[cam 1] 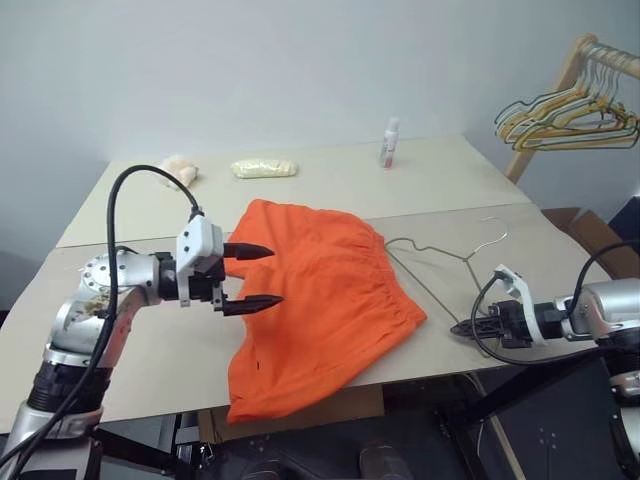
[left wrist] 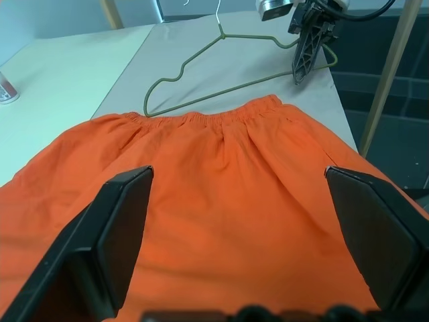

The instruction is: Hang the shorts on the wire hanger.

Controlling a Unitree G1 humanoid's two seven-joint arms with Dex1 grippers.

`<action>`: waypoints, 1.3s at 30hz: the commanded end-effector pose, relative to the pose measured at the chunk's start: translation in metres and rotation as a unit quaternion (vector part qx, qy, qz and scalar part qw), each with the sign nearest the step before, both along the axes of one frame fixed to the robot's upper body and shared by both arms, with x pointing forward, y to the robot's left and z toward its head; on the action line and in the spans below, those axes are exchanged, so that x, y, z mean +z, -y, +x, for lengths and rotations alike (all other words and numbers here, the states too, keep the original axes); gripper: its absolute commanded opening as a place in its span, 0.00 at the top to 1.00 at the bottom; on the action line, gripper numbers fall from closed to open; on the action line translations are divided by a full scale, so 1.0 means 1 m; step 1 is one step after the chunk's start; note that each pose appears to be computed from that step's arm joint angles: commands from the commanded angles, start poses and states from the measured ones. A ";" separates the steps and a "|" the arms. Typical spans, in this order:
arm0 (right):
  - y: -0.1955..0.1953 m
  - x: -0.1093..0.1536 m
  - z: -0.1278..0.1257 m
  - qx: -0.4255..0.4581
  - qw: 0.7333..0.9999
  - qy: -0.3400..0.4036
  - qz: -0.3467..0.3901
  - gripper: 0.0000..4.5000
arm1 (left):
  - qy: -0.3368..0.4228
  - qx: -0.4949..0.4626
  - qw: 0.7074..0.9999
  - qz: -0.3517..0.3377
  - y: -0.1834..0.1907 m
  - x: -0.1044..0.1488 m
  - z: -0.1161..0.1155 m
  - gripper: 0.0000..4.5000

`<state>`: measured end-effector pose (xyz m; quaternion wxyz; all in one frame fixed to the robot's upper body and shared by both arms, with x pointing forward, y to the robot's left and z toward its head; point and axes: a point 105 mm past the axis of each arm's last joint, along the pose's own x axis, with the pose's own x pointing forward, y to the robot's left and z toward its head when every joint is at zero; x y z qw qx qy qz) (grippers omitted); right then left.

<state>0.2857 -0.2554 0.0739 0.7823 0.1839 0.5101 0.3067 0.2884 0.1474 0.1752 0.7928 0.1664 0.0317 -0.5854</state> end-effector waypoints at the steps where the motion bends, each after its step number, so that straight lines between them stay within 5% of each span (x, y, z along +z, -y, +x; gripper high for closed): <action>1: -0.002 0.010 -0.003 0.015 1.000 0.011 0.016 1.00 | 0.025 0.001 1.000 -0.002 -0.002 0.013 -0.003 0.01; 26: 0.004 0.026 -0.009 0.012 0.998 0.039 0.055 1.00 | 0.026 -0.002 1.000 0.004 -0.002 0.009 -0.007 0.01; 39: -0.013 0.015 -0.043 0.152 0.988 -0.021 0.035 1.00 | 0.024 -0.008 0.999 0.020 -0.004 0.007 -0.010 0.01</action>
